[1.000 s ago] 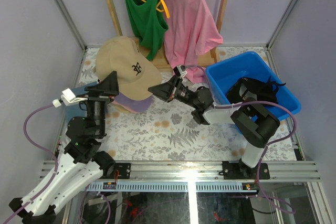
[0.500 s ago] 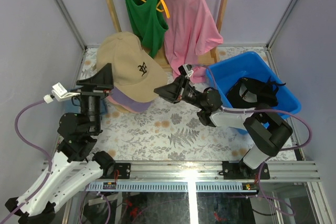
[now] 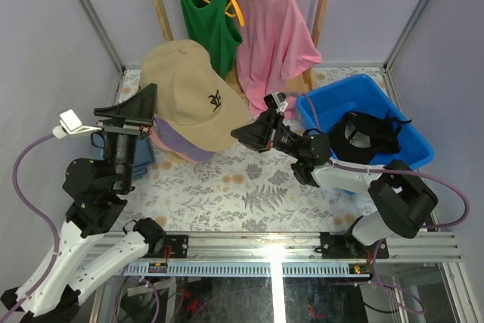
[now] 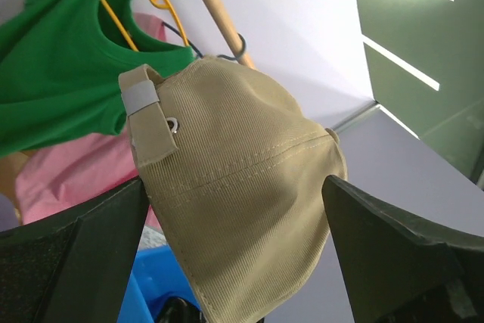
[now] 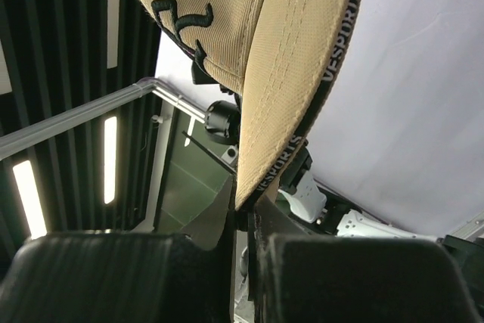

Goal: Stack the hats
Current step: Stack the hat on the hat.

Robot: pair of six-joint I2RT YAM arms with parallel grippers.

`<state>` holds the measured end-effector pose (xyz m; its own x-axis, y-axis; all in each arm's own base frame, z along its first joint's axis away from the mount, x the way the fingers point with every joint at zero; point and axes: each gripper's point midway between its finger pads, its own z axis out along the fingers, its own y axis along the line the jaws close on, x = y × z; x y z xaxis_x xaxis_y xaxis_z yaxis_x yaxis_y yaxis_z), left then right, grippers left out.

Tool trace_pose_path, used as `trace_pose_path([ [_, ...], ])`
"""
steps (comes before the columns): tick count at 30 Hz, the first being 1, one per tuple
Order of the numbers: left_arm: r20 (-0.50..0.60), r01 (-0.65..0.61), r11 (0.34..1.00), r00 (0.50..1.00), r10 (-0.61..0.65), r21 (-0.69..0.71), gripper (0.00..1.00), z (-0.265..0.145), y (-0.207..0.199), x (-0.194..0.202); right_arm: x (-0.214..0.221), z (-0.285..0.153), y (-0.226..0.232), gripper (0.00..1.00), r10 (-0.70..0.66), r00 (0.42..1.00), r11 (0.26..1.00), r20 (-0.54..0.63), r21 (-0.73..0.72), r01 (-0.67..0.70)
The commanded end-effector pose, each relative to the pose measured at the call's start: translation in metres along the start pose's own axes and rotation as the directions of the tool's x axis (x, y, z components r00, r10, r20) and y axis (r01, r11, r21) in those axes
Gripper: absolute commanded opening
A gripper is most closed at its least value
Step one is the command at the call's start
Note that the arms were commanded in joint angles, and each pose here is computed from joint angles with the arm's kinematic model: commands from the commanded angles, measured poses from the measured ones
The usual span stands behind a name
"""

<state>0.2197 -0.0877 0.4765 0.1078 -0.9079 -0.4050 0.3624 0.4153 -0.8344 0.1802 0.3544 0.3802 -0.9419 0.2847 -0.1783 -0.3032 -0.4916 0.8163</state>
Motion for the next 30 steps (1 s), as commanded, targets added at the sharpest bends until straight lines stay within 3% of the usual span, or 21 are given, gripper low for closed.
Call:
trace_pose_path([
  [1,-0.068,0.085,0.996,0.994,-0.082,0.035,0.93,-0.002,-0.023,0.002,0.022,-0.007,0.066,0.00,-0.096,0.993,0.977,-0.065,-0.198,0.081],
  [10,-0.062,0.184,0.981,0.982,-0.180,0.066,0.87,-0.008,-0.036,-0.009,0.037,-0.011,0.083,0.00,-0.095,0.991,0.970,-0.094,-0.231,0.071],
  [22,0.015,0.235,0.971,0.972,-0.236,0.048,0.69,-0.009,-0.034,-0.027,0.045,-0.021,0.087,0.00,-0.086,0.991,0.971,-0.104,-0.230,0.060],
  [30,0.068,0.222,0.975,0.973,-0.222,0.003,0.68,-0.013,-0.021,-0.037,0.046,-0.021,0.091,0.00,-0.081,0.991,0.970,-0.104,-0.236,0.055],
])
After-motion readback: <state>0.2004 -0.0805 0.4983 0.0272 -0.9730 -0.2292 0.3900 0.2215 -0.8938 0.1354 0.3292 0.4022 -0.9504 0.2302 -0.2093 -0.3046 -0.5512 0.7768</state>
